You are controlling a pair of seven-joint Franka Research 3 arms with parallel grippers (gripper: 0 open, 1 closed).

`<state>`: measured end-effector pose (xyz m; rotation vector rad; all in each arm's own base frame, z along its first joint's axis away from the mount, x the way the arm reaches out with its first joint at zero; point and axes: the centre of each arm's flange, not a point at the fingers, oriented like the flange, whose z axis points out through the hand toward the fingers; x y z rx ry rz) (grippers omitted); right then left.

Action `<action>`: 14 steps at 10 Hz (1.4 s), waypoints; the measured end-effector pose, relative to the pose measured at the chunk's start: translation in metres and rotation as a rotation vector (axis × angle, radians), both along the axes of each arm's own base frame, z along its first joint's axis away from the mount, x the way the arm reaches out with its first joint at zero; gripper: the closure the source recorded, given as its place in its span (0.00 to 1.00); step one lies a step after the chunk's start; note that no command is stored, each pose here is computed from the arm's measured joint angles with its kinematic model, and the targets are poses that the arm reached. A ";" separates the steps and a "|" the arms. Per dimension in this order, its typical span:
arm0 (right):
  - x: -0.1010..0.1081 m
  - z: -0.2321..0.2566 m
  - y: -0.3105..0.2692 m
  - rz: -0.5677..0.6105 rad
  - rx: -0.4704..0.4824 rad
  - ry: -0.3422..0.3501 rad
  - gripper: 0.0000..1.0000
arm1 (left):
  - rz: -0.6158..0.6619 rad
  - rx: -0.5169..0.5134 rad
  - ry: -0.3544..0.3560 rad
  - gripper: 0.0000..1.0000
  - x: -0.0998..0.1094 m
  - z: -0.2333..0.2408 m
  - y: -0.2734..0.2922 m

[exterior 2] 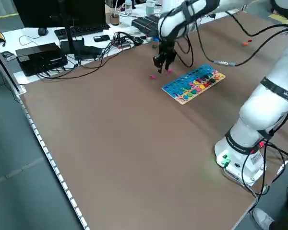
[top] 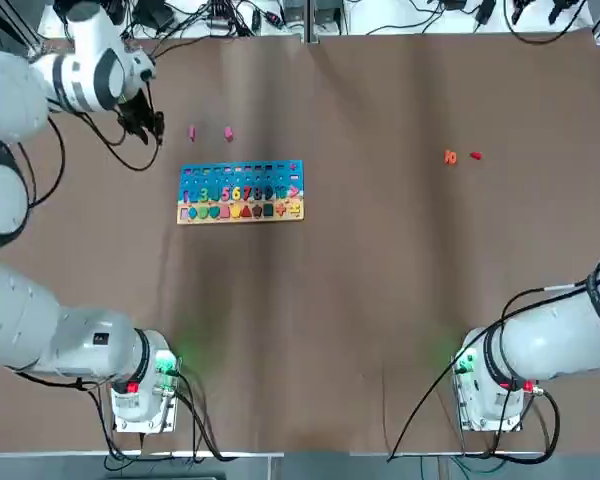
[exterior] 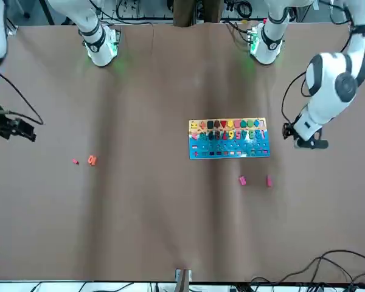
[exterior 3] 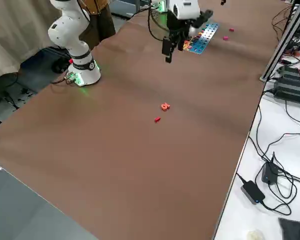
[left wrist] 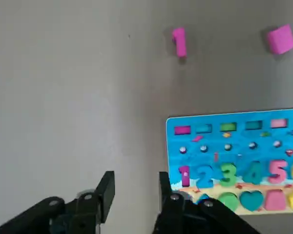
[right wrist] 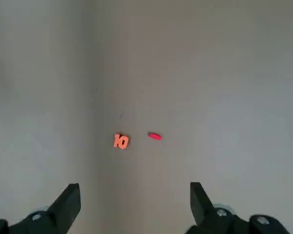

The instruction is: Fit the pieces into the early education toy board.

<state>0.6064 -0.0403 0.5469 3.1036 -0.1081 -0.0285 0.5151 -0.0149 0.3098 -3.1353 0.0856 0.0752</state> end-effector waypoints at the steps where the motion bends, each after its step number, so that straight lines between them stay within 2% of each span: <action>1: 0.004 -0.021 0.001 0.003 -0.002 -0.004 0.01 | 0.000 0.001 0.018 0.60 -0.002 -0.017 0.000; 4: 0.006 -0.084 0.013 0.015 0.003 0.017 0.01 | 0.000 0.003 0.054 0.71 -0.007 -0.055 0.001; 5: 0.005 -0.111 0.015 0.002 0.030 0.021 0.01 | 0.000 0.004 0.067 0.88 -0.009 -0.062 0.001; 6: 0.001 -0.140 0.016 -0.010 0.050 0.024 0.01 | 0.000 0.004 0.078 0.89 -0.010 -0.068 0.001; 7: -0.005 -0.165 0.020 -0.010 0.055 0.031 0.01 | -0.001 0.005 0.084 0.97 -0.011 -0.073 0.001; 11: -0.027 -0.251 0.043 0.023 0.034 0.007 0.01 | -0.003 0.006 0.117 0.99 -0.015 -0.098 0.000; 14: -0.027 -0.312 0.053 0.040 0.003 -0.003 0.01 | 0.003 0.008 0.147 0.99 -0.020 -0.116 -0.001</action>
